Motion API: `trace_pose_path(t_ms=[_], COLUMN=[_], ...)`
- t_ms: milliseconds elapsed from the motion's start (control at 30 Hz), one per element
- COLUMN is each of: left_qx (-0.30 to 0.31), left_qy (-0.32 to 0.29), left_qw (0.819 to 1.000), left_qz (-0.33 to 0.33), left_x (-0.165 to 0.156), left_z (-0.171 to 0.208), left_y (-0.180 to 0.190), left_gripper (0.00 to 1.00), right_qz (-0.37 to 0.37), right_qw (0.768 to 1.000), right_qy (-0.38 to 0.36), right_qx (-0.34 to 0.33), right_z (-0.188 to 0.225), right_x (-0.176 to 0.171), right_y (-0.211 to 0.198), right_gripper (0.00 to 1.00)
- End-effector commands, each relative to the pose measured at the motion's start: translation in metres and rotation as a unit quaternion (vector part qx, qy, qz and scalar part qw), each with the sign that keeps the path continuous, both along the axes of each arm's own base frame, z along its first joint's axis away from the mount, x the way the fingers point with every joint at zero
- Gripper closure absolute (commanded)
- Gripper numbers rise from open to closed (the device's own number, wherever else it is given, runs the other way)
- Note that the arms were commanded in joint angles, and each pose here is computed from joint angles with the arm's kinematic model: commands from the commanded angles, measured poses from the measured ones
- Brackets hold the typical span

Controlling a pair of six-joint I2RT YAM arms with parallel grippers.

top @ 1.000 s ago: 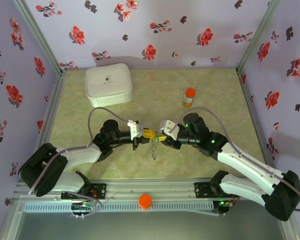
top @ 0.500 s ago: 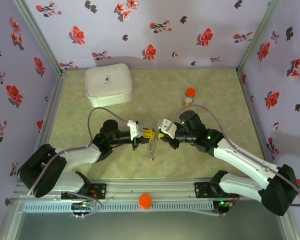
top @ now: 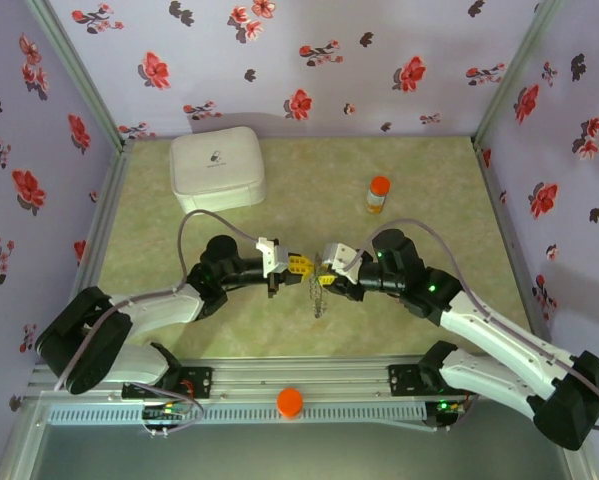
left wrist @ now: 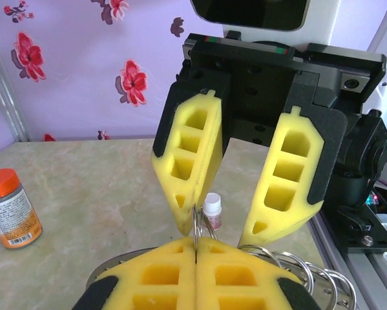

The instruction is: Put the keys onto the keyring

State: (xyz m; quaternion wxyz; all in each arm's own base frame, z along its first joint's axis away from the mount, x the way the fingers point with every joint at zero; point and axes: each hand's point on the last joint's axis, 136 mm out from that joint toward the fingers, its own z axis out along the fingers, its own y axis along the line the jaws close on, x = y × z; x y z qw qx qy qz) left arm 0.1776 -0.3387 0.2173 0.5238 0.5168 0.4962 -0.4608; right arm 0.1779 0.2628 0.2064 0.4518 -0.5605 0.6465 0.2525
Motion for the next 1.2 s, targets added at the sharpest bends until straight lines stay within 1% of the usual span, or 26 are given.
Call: trace_pose_path(t_ms=[0, 167, 233, 267, 400, 533, 600, 633, 667, 700, 733, 833, 867, 933, 1167], left_qx=[-0.027, -0.027, -0.027, -0.028, -0.032, -0.027, -0.024, -0.019, -0.007, 0.012, 0.045, 0.131, 0.141, 0.137, 0.128], left_qy=[-0.027, -0.027, -0.026, -0.027, -0.032, -0.038, -0.045, -0.05, -0.054, -0.061, -0.064, -0.083, -0.083, -0.084, -0.085], left_qw=[0.999, 0.999, 0.999, 0.999, 0.999, 0.999, 0.998, 0.997, 0.997, 0.996, 0.995, 0.986, 0.985, 0.986, 0.987], left_qz=[-0.018, -0.02, -0.021, -0.022, -0.023, -0.009, 0.029, 0.047, 0.058, 0.064, 0.065, 0.054, 0.051, 0.051, 0.045], left_x=[-0.005, -0.006, -0.006, -0.006, -0.007, -0.002, 0.009, 0.013, 0.016, 0.017, 0.016, 0.01, 0.008, 0.008, 0.005], left_z=[0.021, 0.019, 0.018, 0.018, 0.02, 0.018, 0.017, 0.016, 0.012, 0.008, -0.001, -0.026, -0.029, -0.028, -0.025], left_y=[-0.005, -0.006, -0.007, -0.007, -0.007, -0.008, -0.005, -0.003, -0.001, 0.0, 0.001, 0.0, 0.0, -0.001, -0.004], left_gripper=[1.0, 1.0, 1.0, 1.0, 1.0, 1.0, 1.0, 0.87, 0.76, 0.69, 0.66, 0.65, 0.68, 0.72, 0.71], right_qz=[0.009, 0.014, 0.027, 0.032, 0.032, 0.046, 0.046, 0.043, 0.042, 0.038, 0.035, 0.039, 0.044, 0.055, 0.055], right_qw=[0.999, 0.999, 0.999, 0.998, 0.998, 0.998, 0.998, 0.999, 0.999, 0.999, 0.998, 0.995, 0.994, 0.993, 0.994], right_qy=[-0.013, -0.012, -0.003, 0.001, 0.007, 0.013, 0.018, 0.022, 0.023, 0.023, 0.021, 0.024, 0.027, 0.029, 0.019], right_qx=[0.028, 0.039, 0.044, 0.048, 0.045, 0.047, 0.024, 0.007, -0.008, -0.027, -0.046, -0.092, -0.1, -0.104, -0.088], right_z=[0.012, 0.017, 0.016, 0.015, 0.013, 0.018, 0.013, 0.008, 0.004, 0.0, -0.003, -0.008, -0.009, -0.009, -0.003], right_x=[0.0, -0.004, -0.007, -0.008, -0.006, -0.009, -0.007, -0.007, -0.006, -0.005, -0.003, -0.003, -0.005, -0.008, -0.009], right_y=[0.005, 0.005, 0.008, 0.01, 0.013, 0.016, 0.015, 0.013, 0.01, 0.008, 0.005, 0.002, 0.003, 0.008, 0.017], right_gripper=[0.69, 0.71, 0.72, 0.73, 0.83, 1.0, 1.0, 1.0, 1.0, 1.0, 1.0, 1.0, 1.0, 1.0, 1.0])
